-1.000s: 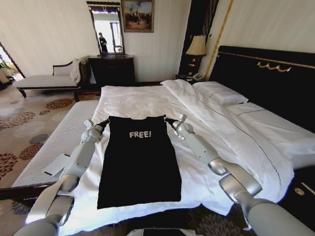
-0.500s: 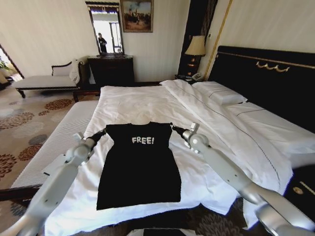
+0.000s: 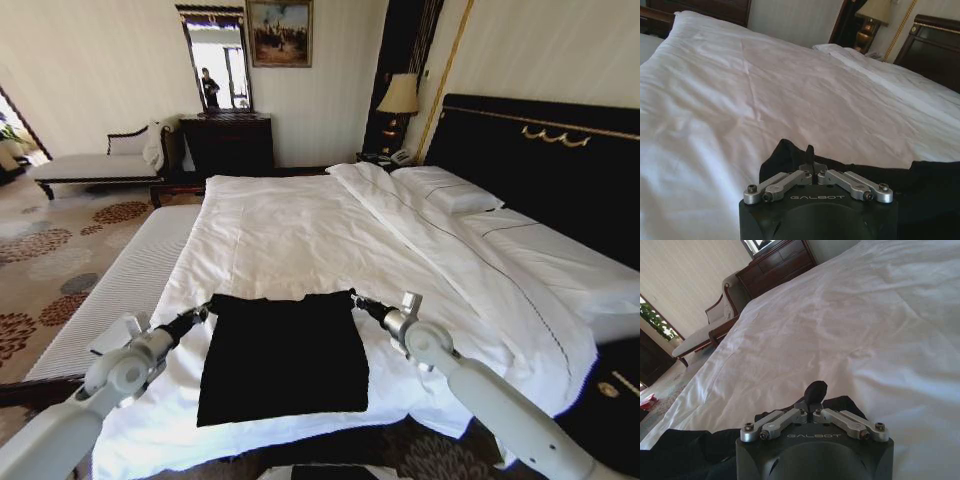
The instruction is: Fold the clothes on the bed.
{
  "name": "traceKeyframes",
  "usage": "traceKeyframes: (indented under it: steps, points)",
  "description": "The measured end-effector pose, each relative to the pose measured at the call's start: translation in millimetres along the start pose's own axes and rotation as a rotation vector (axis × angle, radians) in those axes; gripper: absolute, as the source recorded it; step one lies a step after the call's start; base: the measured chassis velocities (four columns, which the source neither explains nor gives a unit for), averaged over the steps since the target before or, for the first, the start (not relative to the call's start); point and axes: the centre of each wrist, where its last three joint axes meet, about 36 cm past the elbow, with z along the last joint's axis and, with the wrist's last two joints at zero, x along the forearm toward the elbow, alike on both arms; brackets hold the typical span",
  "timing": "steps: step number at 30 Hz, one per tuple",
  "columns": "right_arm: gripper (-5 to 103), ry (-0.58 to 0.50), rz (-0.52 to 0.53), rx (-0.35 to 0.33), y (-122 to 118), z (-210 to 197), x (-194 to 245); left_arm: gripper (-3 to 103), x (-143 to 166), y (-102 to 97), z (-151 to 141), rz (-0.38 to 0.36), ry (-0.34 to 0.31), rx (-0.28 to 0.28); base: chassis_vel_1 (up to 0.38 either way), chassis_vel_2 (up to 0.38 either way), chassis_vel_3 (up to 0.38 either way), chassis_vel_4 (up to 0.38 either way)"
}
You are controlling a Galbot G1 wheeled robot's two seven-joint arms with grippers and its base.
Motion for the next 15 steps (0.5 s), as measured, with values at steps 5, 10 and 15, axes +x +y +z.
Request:
traceKeyframes:
  steps: [5, 10, 15]
  points:
    - [0, 0.014, 0.005, -0.002, 7, 12, 31, 0, 13, -6.2, 7, 0.005, 0.025, -0.049, 0.000, 0.000, 0.000, 0.000]
    - [0, 0.030, 0.035, -0.011, 2, 25, 47, 0, 20, -3.7, 12, -0.011, 0.033, -0.074, 0.000, 0.000, 0.000, 0.000]
    - [0, 0.049, 0.059, -0.024, -7, 43, 50, 0, 26, -1.7, 23, -0.031, 0.052, -0.097, 0.000, 0.000, 0.000, 0.000]
